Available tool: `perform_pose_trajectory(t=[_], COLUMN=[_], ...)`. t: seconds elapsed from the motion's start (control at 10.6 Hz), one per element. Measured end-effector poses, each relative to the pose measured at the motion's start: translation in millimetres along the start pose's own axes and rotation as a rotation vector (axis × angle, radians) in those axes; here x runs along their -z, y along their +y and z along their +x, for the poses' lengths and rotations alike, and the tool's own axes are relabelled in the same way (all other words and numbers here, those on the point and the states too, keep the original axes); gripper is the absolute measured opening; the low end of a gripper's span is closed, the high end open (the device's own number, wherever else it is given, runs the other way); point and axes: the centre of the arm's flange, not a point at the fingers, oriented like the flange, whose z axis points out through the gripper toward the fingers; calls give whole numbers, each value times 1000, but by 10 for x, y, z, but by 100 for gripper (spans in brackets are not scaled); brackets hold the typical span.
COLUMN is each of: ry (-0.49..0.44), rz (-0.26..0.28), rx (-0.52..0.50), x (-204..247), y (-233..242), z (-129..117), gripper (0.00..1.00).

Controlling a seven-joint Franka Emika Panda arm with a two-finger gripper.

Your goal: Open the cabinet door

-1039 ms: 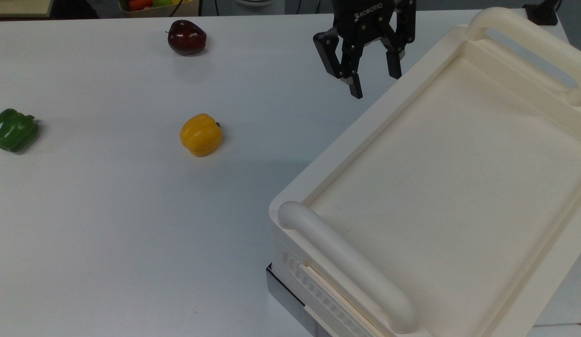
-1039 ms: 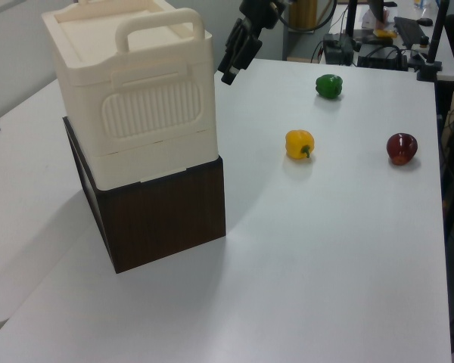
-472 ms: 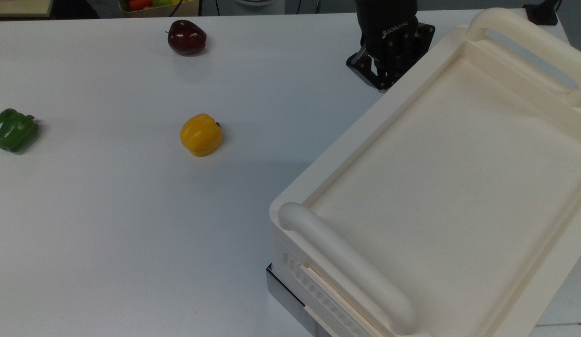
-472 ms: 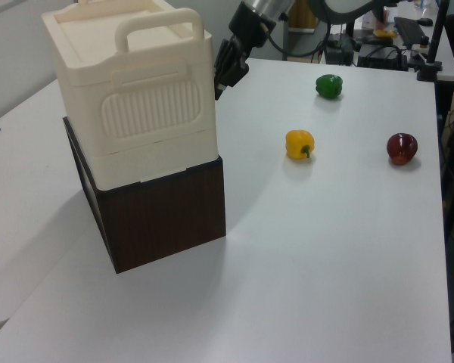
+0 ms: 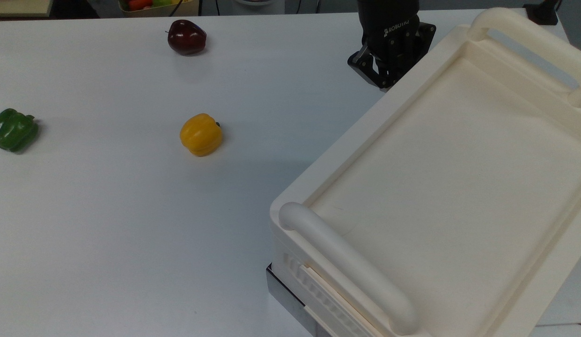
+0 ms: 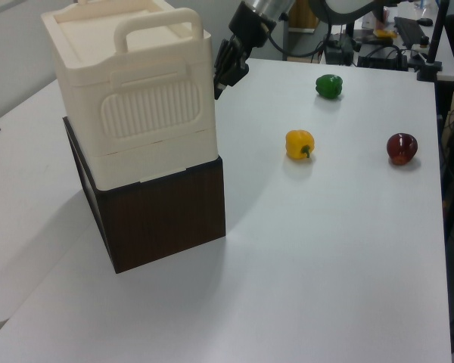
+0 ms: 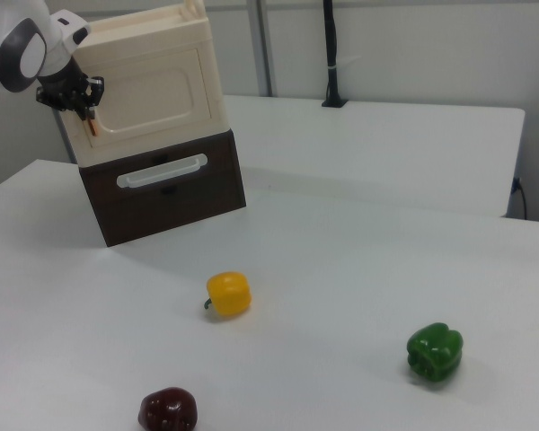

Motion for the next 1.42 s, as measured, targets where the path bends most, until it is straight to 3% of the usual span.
perform_pose_trajectory(t=[0.19, 0.47, 0.66, 0.76, 1.04, 1.23, 1.42], ry=[-16, -142, -249, -308, -461, -500, -507], rz=[2, 17, 17, 5, -114, -160, -183], rx=[-7, -53, -168, -242, -429, -546, -629], x=[37, 332, 534, 663, 931, 1055, 1342], y=[21, 294, 635, 834, 1419, 1706, 1970], z=[-28, -255, -519, -682, -1161, -1385, -1606], gripper=[14, 14, 18, 29, 72, 100, 100])
